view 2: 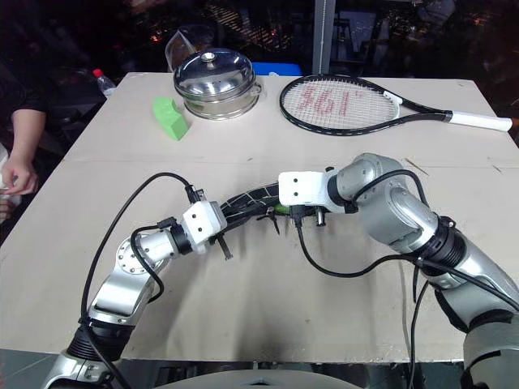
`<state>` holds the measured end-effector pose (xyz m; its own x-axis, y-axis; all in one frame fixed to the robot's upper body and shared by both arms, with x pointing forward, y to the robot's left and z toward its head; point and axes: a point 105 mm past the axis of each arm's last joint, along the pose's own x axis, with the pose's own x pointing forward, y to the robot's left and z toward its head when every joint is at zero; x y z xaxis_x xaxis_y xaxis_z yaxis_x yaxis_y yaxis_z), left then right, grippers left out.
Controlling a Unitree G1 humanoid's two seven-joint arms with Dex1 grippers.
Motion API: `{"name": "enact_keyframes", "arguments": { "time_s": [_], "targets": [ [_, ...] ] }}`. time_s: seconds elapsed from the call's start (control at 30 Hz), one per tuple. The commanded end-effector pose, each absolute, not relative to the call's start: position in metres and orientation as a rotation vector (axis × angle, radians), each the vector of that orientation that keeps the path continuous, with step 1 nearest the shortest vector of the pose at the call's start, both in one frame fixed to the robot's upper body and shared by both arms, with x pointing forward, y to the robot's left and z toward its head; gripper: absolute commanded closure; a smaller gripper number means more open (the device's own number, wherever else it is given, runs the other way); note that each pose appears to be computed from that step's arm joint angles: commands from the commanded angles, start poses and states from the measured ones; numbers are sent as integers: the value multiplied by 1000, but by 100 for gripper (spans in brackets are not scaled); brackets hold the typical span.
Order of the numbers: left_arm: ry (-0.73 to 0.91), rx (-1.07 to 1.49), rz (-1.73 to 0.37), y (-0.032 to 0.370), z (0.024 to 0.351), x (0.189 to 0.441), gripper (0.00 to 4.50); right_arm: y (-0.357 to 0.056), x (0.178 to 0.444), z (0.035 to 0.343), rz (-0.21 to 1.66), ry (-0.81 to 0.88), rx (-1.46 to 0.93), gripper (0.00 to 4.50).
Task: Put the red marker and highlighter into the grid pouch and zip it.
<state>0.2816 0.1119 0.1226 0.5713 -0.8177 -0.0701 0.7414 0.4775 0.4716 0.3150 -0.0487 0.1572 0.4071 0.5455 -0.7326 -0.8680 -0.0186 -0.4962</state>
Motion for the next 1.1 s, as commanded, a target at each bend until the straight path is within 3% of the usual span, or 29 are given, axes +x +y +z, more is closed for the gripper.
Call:
{"name": "enact_keyframes", "arguments": {
  "time_s": [0.03, 0.2, 0.27, 0.3, 0.43, 0.6, 0.7, 0.9, 1.1],
  "targets": [
    [-243, 448, -1012, 102, 138, 270, 450, -45, 321, 166, 1129, 332, -1098, 384],
    [-225, 454, -1019, 103, 134, 269, 450, -32, 318, 165, 1197, 315, -1078, 384],
    [-214, 446, -1009, 105, 133, 270, 450, -31, 319, 168, 1202, 308, -1053, 282],
    [-204, 426, -988, 107, 132, 272, 450, -35, 318, 170, 1205, 308, -1053, 269],
    [-172, 375, -939, 116, 131, 277, 450, -54, 305, 186, 1263, 322, -996, 93],
    [-167, 340, -914, 118, 138, 281, 450, -85, 291, 231, 1261, 339, -690, 93],
    [-183, 302, -884, 118, 148, 287, 450, -91, 273, 241, 1279, 385, -449, 93],
    [-228, 291, -889, 111, 163, 294, 450, -72, 256, 206, 1242, 496, -246, 93],
    [-219, 328, -926, 107, 156, 291, 450, -37, 286, 191, 1069, 446, -15, 93]
  ]
}}
